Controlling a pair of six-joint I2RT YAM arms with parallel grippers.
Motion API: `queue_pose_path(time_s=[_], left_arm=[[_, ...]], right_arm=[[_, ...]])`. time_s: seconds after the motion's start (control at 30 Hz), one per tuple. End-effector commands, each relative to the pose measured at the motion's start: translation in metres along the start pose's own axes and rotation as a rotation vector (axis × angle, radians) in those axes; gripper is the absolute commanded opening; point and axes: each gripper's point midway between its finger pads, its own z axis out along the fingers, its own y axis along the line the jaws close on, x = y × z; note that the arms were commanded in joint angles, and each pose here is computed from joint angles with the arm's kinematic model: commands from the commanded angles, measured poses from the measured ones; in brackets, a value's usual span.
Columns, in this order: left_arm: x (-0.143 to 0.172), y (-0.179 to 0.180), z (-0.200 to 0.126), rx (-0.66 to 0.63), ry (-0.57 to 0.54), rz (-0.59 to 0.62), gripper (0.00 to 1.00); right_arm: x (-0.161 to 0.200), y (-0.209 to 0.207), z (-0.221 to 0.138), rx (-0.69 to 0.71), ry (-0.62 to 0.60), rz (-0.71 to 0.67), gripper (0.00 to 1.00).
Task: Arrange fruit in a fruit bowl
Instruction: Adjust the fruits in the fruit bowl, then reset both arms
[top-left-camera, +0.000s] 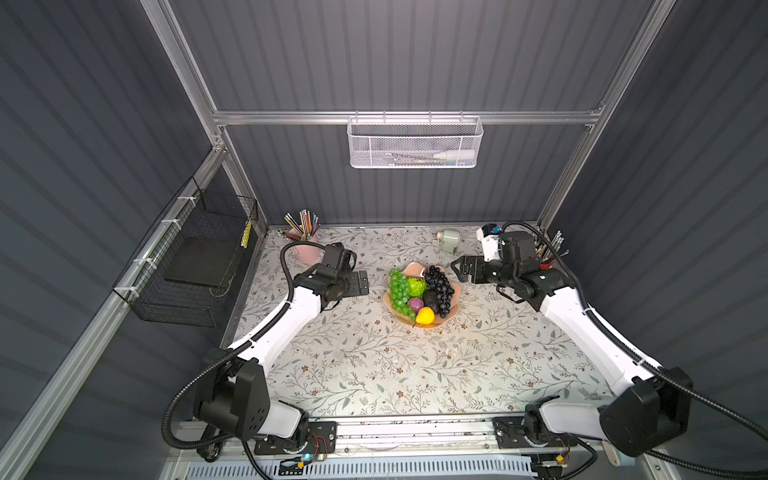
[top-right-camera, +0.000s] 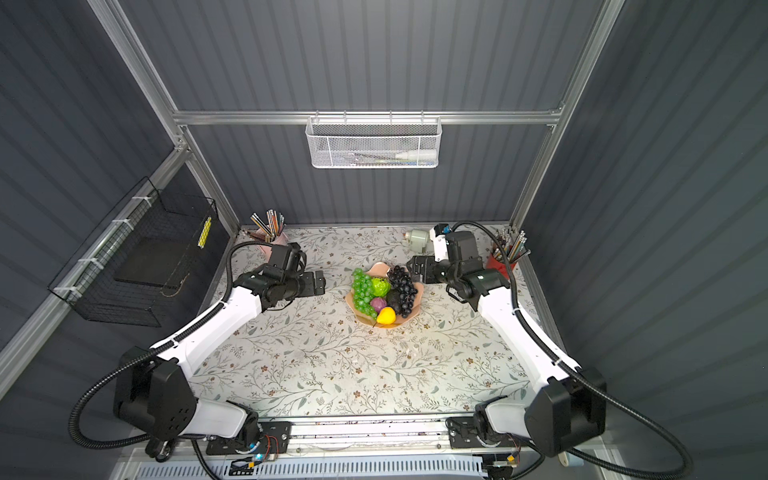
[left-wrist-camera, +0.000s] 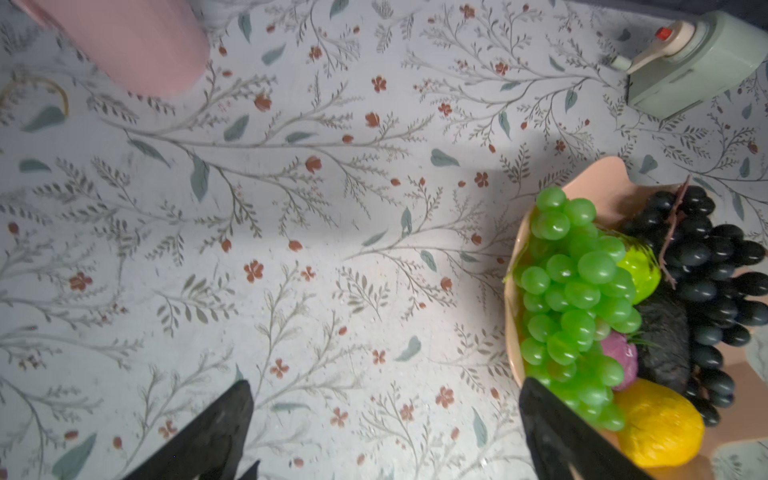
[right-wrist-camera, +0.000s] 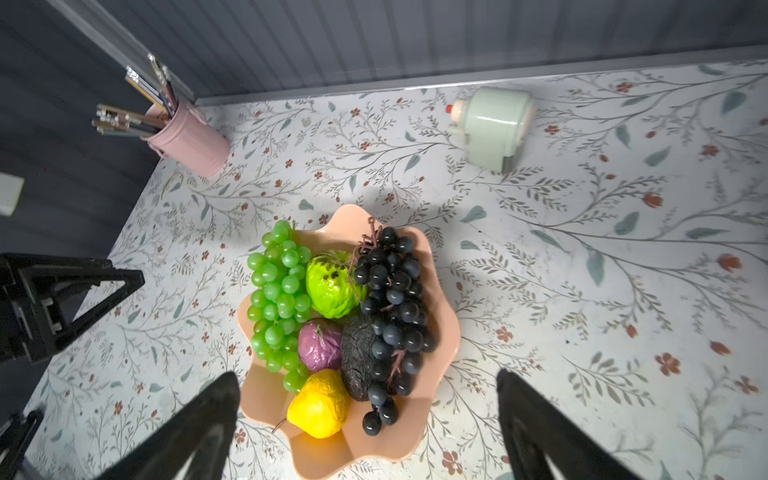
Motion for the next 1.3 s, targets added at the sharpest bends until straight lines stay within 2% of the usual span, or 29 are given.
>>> queue_pose_path(time_s=[0.0, 0.1, 0.2, 0.33, 0.47, 0.63, 0.73, 0.83, 0.97, 1.13, 1.27], left_arm=[[-0.033, 0.016, -0.004, -0.066, -0.223, 0.111, 1.0], [-0.034, 0.047, 0.002, -0.166, -0.238, 0.111, 1.0], [-0.032, 0.077, 0.006, -0.281, -0.271, 0.119, 1.0], [-0.016, 0.11, 0.015, -0.39, -0.299, 0.155, 1.0], [0.001, 0.122, 0.037, -0.373, -0.315, 0.139, 1.0], [0.009, 0.122, 0.059, -0.345, -0.383, 0.157, 1.0], [0.012, 0.129, 0.071, -0.333, -0.397, 0.124, 1.0], [0.011, 0.136, 0.074, -0.357, -0.383, 0.121, 1.0], [0.006, 0.142, 0.07, -0.364, -0.441, 0.128, 1.0], [0.009, 0.144, 0.078, -0.354, -0.472, 0.136, 1.0], [0.009, 0.15, 0.084, -0.359, -0.439, 0.112, 1.0]], right_arm=[[-0.032, -0.022, -0.034, 0.138, -0.174, -0.084, 0.99], [-0.049, -0.032, -0.063, 0.175, -0.398, -0.176, 0.99], [-0.043, -0.045, -0.072, 0.21, -0.561, -0.29, 0.99], [-0.019, -0.1, -0.074, 0.359, -0.525, -0.178, 0.99], [0.017, -0.136, -0.061, 0.412, -0.546, -0.088, 0.99], [0.053, -0.161, -0.029, 0.446, -0.527, -0.086, 0.99], [0.067, -0.178, -0.014, 0.474, -0.508, -0.072, 0.99], [0.068, -0.184, -0.004, 0.464, -0.512, -0.091, 0.99], [0.071, -0.191, 0.012, 0.447, -0.474, -0.086, 0.99], [0.078, -0.195, 0.016, 0.441, -0.521, -0.089, 0.99], [0.08, -0.193, 0.02, 0.412, -0.496, -0.097, 0.99]])
